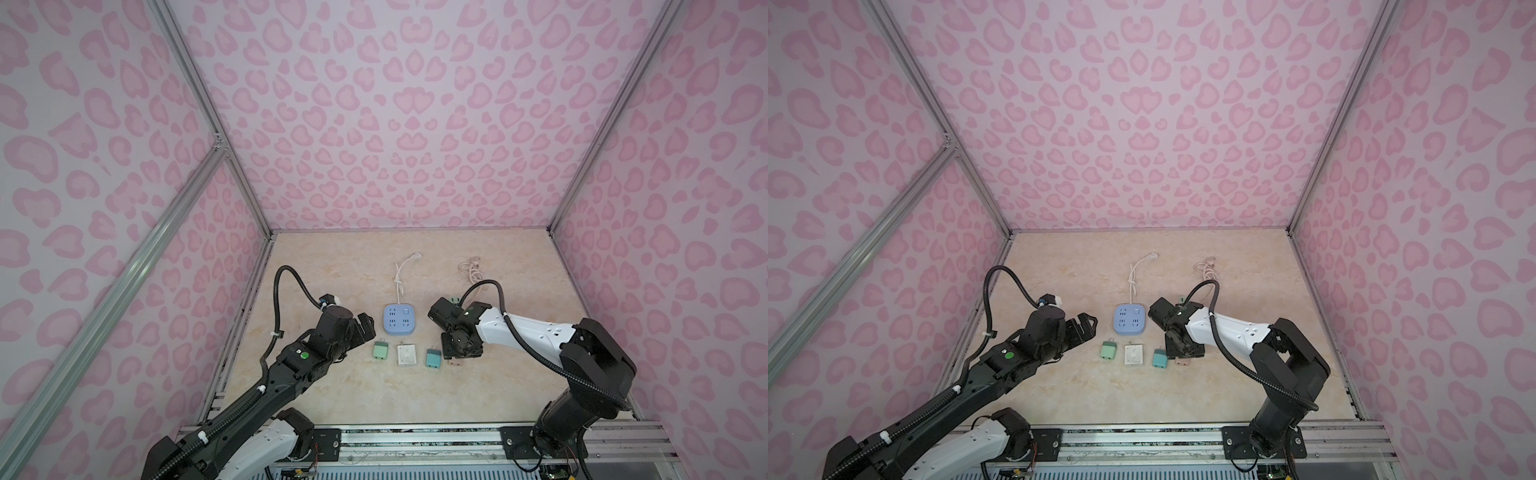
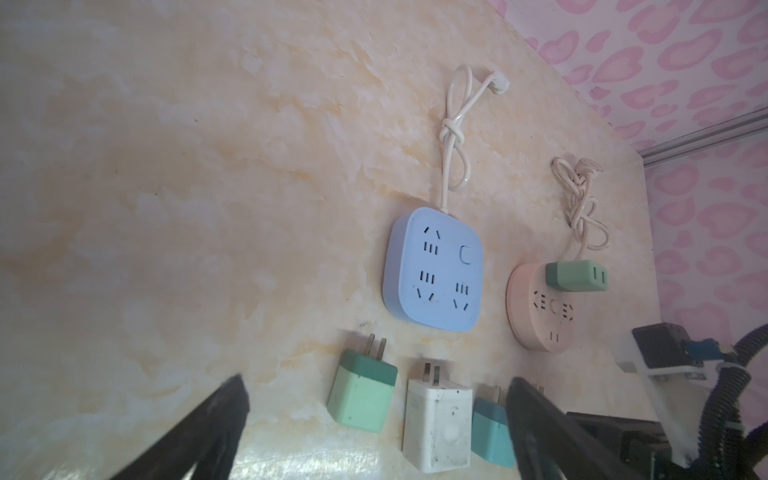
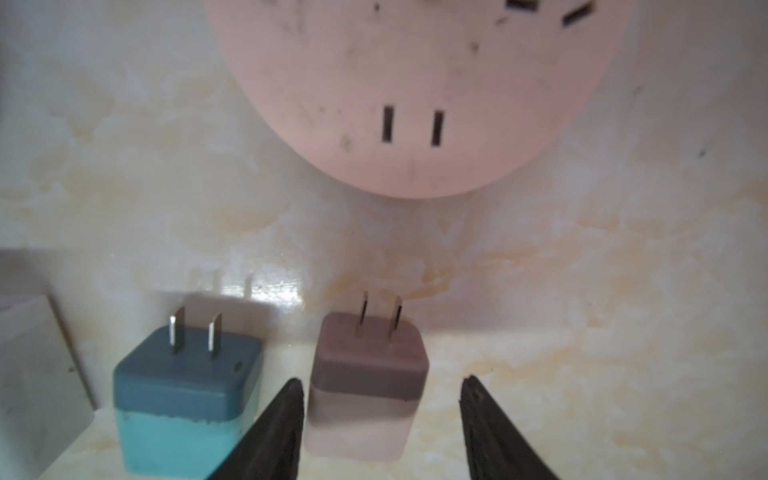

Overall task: Insert the plug
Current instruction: 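Move the right gripper down over the pink plug in the row, then grasp and lift the pink plug with the right gripper while the left arm reaches in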

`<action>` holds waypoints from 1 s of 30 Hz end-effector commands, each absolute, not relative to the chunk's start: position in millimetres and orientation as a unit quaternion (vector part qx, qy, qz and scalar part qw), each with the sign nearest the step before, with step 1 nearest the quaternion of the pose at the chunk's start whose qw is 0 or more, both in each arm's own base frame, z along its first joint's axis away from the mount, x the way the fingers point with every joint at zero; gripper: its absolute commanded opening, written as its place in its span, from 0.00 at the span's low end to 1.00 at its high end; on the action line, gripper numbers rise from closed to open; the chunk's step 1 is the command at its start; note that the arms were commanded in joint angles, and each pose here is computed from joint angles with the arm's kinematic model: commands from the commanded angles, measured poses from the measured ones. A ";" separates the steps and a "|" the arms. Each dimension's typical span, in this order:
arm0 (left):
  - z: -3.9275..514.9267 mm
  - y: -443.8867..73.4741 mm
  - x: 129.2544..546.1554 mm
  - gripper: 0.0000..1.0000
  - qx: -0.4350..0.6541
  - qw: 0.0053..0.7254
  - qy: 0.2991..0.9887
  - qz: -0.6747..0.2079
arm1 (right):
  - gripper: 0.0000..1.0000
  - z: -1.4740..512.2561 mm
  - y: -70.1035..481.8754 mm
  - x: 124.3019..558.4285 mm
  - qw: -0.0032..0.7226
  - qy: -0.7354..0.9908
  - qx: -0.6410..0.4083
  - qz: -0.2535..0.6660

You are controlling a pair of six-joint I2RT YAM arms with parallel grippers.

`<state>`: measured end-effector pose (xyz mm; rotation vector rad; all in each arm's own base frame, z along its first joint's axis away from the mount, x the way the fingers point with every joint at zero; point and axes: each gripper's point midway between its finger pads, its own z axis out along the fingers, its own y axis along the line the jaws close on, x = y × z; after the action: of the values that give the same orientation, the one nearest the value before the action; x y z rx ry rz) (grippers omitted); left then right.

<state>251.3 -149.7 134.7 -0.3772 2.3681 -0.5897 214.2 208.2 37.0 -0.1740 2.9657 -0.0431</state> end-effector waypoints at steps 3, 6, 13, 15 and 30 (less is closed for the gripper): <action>141.3 -157.6 256.1 0.99 -0.137 0.338 0.898 -0.245 | 0.55 23.4 215.5 206.7 0.067 0.996 -0.060 0.010; 140.0 -158.8 255.3 1.00 -0.135 0.334 0.900 -0.244 | 0.53 18.8 215.3 204.8 0.061 0.996 -0.062 0.009; 139.1 -157.1 252.9 1.00 -0.137 0.334 0.900 -0.243 | 0.48 16.1 210.6 203.2 0.060 0.996 -0.067 0.001; 139.6 -156.9 253.1 1.00 -0.137 0.335 0.900 -0.243 | 0.47 16.5 210.1 202.5 0.059 0.996 -0.068 0.000; 139.2 -157.4 252.0 1.00 -0.138 0.335 0.899 -0.246 | 0.36 21.1 207.3 202.7 0.067 0.994 -0.084 -0.002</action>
<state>249.1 -156.8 135.4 -0.3593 2.3708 -0.6327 202.9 210.0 19.2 -0.2164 3.0050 0.0128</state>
